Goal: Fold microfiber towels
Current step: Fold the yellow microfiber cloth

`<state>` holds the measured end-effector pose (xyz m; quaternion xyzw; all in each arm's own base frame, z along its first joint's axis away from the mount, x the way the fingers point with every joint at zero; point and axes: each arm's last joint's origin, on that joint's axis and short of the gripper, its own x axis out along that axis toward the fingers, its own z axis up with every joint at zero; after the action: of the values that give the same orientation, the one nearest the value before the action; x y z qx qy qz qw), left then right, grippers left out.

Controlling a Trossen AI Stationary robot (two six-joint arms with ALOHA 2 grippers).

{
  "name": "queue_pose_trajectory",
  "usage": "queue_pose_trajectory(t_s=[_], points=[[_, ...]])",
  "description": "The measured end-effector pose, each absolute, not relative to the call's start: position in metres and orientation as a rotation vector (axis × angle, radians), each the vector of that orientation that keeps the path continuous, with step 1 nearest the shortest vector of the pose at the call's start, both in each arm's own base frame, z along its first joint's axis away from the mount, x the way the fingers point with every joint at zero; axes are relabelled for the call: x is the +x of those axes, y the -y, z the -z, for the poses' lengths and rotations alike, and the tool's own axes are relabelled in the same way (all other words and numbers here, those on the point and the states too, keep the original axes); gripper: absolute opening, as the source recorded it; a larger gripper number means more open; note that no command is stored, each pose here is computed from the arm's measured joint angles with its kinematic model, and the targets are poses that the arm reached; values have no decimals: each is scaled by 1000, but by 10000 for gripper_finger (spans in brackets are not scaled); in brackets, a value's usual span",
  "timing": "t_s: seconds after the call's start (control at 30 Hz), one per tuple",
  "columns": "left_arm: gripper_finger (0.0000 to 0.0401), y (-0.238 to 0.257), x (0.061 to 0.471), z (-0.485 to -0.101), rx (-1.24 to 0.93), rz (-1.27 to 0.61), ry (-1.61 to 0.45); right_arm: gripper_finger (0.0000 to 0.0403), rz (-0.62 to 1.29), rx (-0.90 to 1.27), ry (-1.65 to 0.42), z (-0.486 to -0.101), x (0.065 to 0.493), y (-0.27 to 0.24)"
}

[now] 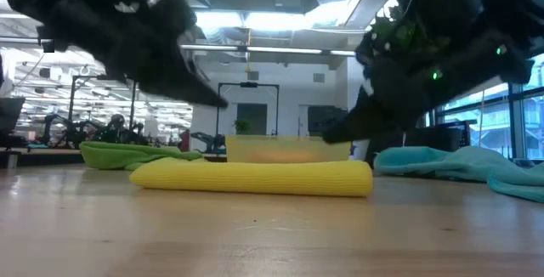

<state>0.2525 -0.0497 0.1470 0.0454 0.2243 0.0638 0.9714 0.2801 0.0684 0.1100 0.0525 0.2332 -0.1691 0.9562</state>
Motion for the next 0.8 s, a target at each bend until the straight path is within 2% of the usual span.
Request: queue_pose_trajectory(t_s=[0.2, 0.4, 0.6, 0.8], points=[[114, 74, 249, -156, 49, 1, -380, 93, 343, 97, -494, -114, 277, -69], [114, 110, 251, -143, 42, 118, -433, 93, 434, 111, -538, -109, 277, -51], [114, 133, 247, -115, 62, 163, -601, 93, 436, 137, -571, -105, 280, -37], [114, 134, 242, -96, 59, 119, -722, 93, 424, 147, -664, -98, 275, -35]])
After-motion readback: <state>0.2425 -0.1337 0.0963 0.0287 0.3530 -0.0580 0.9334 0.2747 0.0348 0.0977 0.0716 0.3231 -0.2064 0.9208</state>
